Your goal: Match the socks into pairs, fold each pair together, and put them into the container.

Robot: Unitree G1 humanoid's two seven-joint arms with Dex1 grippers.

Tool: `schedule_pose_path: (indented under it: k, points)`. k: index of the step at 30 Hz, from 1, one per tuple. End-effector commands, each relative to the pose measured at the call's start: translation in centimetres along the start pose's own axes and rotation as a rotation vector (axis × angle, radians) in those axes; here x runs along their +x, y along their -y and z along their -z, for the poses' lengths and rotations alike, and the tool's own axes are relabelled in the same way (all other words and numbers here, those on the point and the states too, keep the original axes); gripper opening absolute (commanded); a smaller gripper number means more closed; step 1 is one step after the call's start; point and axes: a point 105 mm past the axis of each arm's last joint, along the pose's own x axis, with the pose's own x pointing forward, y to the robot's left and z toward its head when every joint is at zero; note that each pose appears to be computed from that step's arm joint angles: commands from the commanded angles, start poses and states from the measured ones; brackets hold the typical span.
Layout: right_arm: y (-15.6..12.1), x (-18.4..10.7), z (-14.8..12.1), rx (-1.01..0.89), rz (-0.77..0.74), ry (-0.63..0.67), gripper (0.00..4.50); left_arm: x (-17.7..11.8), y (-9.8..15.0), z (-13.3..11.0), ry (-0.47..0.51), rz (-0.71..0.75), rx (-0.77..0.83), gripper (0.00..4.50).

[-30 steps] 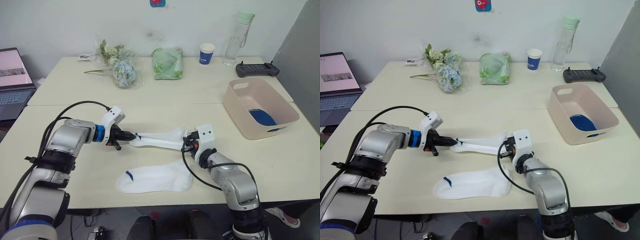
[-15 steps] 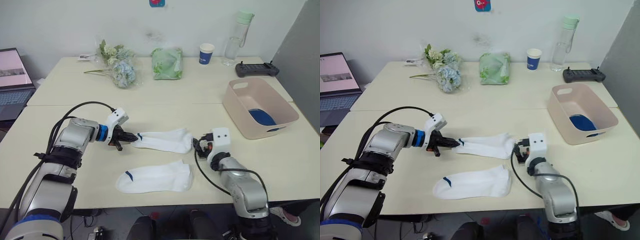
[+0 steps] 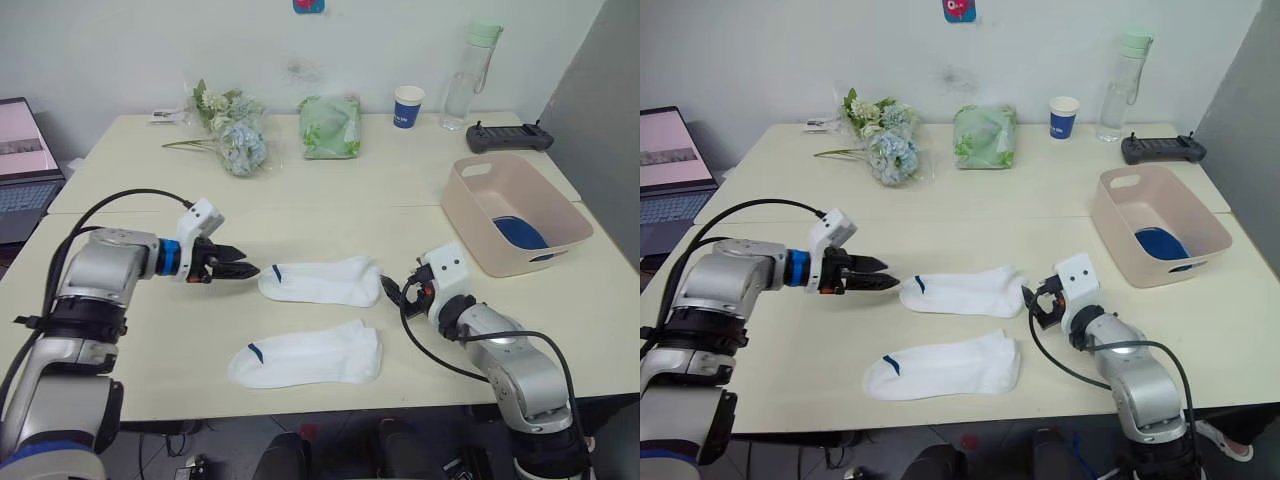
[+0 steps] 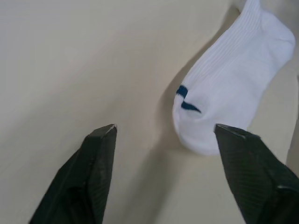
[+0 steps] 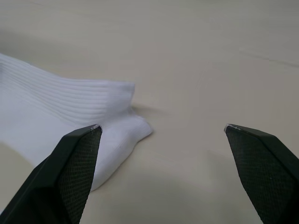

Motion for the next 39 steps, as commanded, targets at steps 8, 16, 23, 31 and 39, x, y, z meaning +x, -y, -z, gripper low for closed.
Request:
schedule_pose_path:
  k: [8, 16, 23, 31, 39]
  points:
    - [0.6, 3.1, -0.6, 0.084, -0.065, -0.061, 4.50, 4.4, 0.9, -0.2, 0.106, -0.066, 0.029, 4.47]
    - [-0.5, 4.1, 2.6, 0.053, -0.102, -0.165, 4.50, 6.3, 1.0, 0.6, 0.064, -0.060, 0.025, 3.53]
    - [-2.4, 3.8, 2.3, -0.008, -0.152, -0.133, 2.52, 6.6, 1.8, 1.2, 0.048, -0.023, 0.029, 1.37]
    - [-2.3, 3.6, 0.3, -0.008, -0.133, -0.039, 0.05, 5.9, 1.9, -0.1, 0.119, -0.023, 0.034, 0.00]
    - [-4.0, 0.4, -3.8, 0.068, -0.236, 0.096, 0.05, 0.9, 3.6, -1.7, 0.222, 0.057, 0.055, 0.00]
